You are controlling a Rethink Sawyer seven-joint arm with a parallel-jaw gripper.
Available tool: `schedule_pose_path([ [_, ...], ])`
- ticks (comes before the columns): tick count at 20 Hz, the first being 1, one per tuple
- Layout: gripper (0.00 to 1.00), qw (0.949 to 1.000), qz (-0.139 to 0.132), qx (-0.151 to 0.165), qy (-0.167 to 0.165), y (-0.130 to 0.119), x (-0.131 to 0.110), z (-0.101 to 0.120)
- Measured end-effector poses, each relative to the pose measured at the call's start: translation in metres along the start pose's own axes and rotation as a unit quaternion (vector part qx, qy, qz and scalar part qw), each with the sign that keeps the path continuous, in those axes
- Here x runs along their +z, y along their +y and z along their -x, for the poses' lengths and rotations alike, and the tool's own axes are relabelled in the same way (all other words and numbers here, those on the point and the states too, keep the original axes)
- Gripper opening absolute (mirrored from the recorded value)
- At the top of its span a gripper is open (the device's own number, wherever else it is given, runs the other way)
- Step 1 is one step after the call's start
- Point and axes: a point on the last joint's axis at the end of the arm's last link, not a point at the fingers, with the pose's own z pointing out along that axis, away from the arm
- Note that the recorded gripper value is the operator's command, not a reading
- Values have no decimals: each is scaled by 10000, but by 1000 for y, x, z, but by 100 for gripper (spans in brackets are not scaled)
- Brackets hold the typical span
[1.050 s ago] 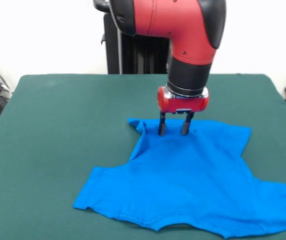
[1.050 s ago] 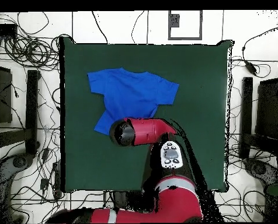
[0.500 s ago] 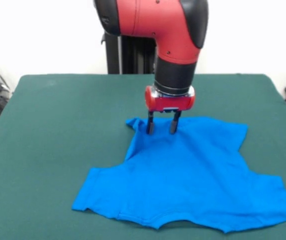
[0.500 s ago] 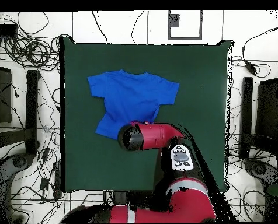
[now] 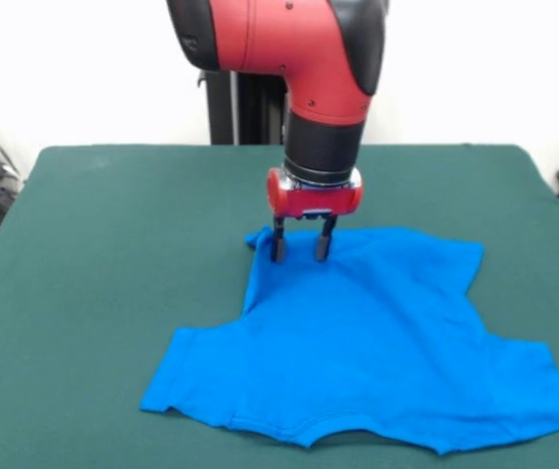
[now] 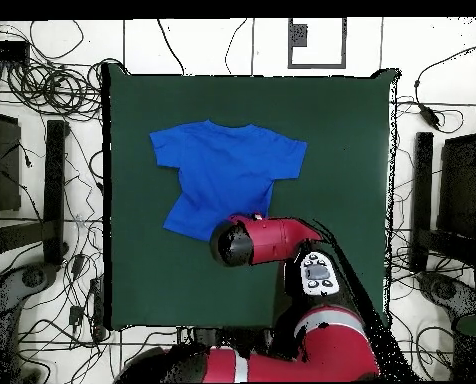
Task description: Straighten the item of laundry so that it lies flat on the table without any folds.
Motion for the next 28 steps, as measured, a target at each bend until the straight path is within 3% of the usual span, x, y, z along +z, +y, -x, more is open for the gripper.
schedule_pose_path([
  [8,100,10000,22,0,-31,3,-7,4],
  [21,100,9980,273,328,476,17,-68,34],
  [28,100,9984,282,181,462,38,-72,44],
])
